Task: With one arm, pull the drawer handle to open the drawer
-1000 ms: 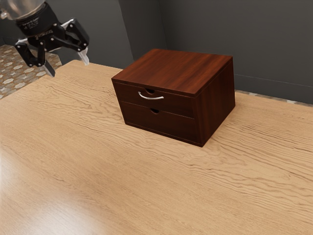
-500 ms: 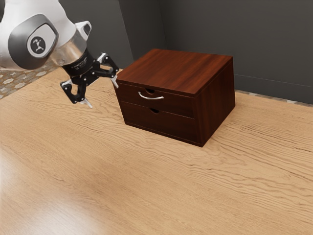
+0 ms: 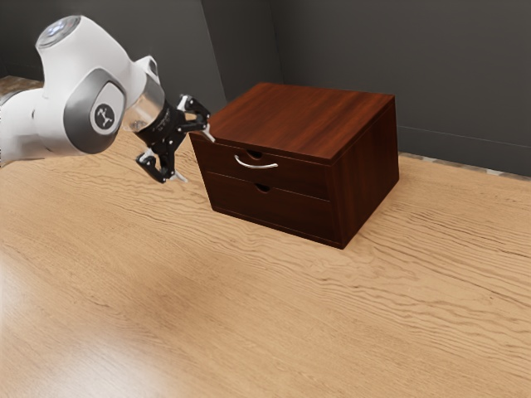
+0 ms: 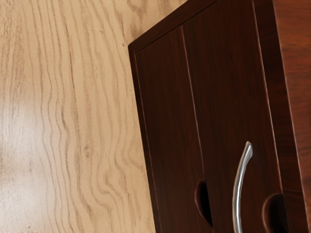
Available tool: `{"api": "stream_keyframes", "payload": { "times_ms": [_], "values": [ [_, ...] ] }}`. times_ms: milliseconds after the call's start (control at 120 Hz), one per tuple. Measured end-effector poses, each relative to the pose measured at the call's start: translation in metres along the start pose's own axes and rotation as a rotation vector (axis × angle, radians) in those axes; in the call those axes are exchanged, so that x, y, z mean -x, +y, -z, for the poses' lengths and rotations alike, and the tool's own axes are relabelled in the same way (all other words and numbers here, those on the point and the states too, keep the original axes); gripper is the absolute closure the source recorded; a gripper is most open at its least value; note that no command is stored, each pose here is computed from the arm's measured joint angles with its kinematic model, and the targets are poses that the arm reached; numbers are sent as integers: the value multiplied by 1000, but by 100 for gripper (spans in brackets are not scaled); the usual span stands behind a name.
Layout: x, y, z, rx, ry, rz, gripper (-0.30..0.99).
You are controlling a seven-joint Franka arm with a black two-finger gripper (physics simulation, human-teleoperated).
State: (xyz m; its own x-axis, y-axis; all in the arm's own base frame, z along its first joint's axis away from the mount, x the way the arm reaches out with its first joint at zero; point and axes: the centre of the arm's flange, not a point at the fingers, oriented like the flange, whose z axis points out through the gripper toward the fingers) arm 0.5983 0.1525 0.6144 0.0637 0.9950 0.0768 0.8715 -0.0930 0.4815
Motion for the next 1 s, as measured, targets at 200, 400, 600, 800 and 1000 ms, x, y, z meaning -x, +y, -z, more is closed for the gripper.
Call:
{"api": "stream_keyframes", "payload": {
  "times_ms": [200, 400, 600, 800, 1000],
  "values": [
    [14, 2, -7, 25, -6, 32, 3],
    [15, 2, -27, 29, -3, 66, 6],
    [15, 9, -32, 51, 4, 88, 14],
    [15, 12, -39, 57, 7, 104, 18],
    [16, 18, -47, 63, 10, 111, 20]
  ]
}}
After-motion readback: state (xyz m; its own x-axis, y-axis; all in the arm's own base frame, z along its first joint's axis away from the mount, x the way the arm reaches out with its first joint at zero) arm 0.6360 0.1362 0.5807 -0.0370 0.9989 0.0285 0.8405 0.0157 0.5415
